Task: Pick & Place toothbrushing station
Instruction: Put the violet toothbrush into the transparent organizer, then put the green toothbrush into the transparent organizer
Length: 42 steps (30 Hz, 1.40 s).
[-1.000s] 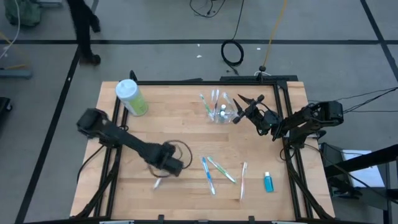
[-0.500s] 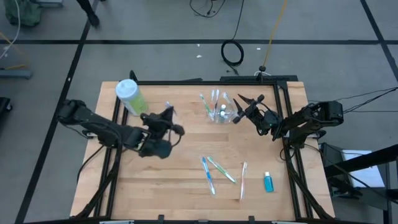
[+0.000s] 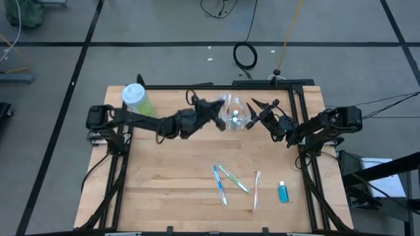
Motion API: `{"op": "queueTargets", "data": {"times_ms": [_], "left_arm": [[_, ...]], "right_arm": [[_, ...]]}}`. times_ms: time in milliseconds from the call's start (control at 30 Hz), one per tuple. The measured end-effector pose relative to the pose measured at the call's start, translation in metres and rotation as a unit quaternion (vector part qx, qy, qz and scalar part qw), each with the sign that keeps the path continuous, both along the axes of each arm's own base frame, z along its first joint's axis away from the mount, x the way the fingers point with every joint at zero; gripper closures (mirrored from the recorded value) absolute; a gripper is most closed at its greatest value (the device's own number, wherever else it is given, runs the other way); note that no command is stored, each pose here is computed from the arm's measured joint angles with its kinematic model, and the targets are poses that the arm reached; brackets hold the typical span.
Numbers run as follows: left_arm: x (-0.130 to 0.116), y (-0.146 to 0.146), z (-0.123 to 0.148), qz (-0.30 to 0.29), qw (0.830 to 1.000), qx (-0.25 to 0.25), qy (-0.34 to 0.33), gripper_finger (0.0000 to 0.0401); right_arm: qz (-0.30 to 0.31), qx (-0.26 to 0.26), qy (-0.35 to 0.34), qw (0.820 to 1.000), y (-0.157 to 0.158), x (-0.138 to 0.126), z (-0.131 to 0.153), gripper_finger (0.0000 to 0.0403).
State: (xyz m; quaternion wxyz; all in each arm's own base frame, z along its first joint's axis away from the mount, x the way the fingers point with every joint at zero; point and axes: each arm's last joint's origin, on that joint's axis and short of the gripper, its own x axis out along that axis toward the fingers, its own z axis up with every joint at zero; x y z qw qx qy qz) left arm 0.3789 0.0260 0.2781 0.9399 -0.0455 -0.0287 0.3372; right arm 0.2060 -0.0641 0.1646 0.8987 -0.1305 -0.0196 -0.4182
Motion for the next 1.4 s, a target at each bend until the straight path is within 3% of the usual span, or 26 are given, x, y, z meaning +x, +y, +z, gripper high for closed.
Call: {"op": "queueTargets", "data": {"times_ms": [200, 433, 667, 833, 1000, 1233, 1400], "left_arm": [[0.014, 0.031, -0.039, 0.021, 0.999, -0.03, 0.024, 0.0397], [0.027, 0.034, -0.083, 0.027, 0.996, -0.061, 0.06, 0.0383], [0.029, 0.041, -0.1, 0.037, 0.993, -0.074, 0.081, 0.038], [0.026, 0.044, -0.103, 0.044, 0.99, -0.08, 0.107, 0.0342], [0.024, 0.041, -0.091, 0.034, 0.99, -0.046, 0.127, 0.0281], [0.002, 0.023, -0.036, 0.012, 0.99, -0.013, 0.142, 0.021], [-0.028, 0.007, -0.001, -0.009, 0.983, -0.003, 0.185, 0.0191]], "right_arm": [[-0.001, -0.002, 0.003, 1.0, 0.0, 0.0, 0.0, 0.0273], [-0.003, -0.011, 0.012, 1.0, 0.0, 0.0, 0.0, 0.0273], [-0.008, -0.009, 0.01, 1.0, -0.003, -0.001, 0.0, 0.0273], [-0.008, -0.008, 0.01, 1.0, -0.002, -0.001, 0.0, 0.0273], [-0.008, -0.007, 0.013, 1.0, -0.002, -0.001, -0.001, 0.0273], [-0.003, -0.022, 0.037, 0.999, 0.003, 0.001, -0.002, 0.0273], [-0.063, -0.07, 0.073, 0.993, 0.018, -0.004, 0.013, 0.0273]]}}
